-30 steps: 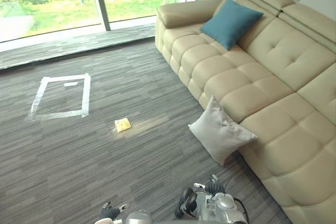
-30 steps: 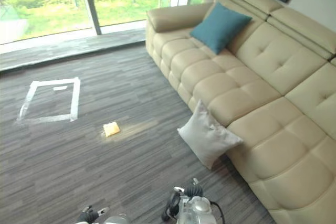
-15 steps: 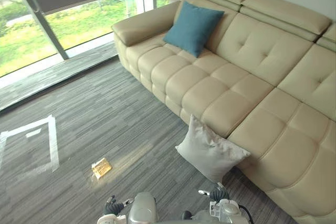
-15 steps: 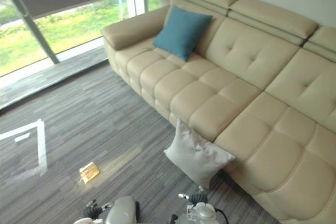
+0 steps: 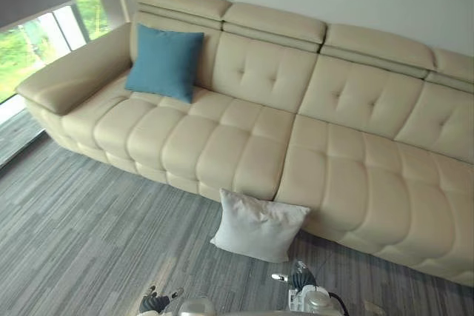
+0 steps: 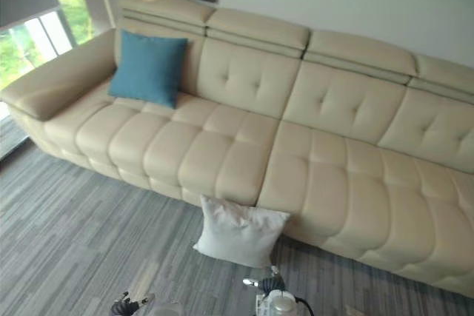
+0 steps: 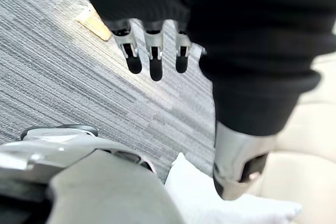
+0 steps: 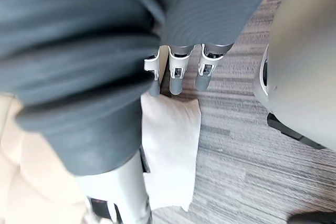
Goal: Pick up cushions and gather them together orderly.
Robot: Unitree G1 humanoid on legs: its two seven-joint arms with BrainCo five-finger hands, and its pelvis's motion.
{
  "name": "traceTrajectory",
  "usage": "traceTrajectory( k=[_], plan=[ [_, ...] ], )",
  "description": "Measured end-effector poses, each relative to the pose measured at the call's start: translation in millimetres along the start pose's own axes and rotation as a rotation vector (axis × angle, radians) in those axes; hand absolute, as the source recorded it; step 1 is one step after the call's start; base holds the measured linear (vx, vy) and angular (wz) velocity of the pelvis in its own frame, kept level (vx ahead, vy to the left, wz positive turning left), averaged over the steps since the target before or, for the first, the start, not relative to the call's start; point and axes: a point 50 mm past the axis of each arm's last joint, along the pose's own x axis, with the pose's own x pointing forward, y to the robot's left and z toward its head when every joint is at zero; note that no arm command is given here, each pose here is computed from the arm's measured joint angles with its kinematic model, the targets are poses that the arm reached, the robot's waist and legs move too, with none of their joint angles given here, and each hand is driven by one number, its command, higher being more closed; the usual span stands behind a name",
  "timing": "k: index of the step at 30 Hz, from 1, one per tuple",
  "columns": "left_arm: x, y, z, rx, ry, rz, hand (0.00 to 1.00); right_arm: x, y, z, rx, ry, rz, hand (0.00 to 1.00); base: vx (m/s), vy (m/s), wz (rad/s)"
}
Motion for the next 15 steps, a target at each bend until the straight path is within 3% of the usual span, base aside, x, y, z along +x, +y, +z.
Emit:
traceTrajectory(
  k=[10, 15],
  plan=[
    [-2, -13, 4, -0.013, -0.019, -0.031, 0.00, 1, -13, 1, -0.004, -0.002, -0.042, 0.00, 0.12, -0.197, -0.12],
    [-2, -12, 8, -0.016, -0.043, -0.029, 0.00, 2, -15, -3, 0.011, 0.021, -0.053, 0.00, 0.16, 0.012, -0.32]
  ],
)
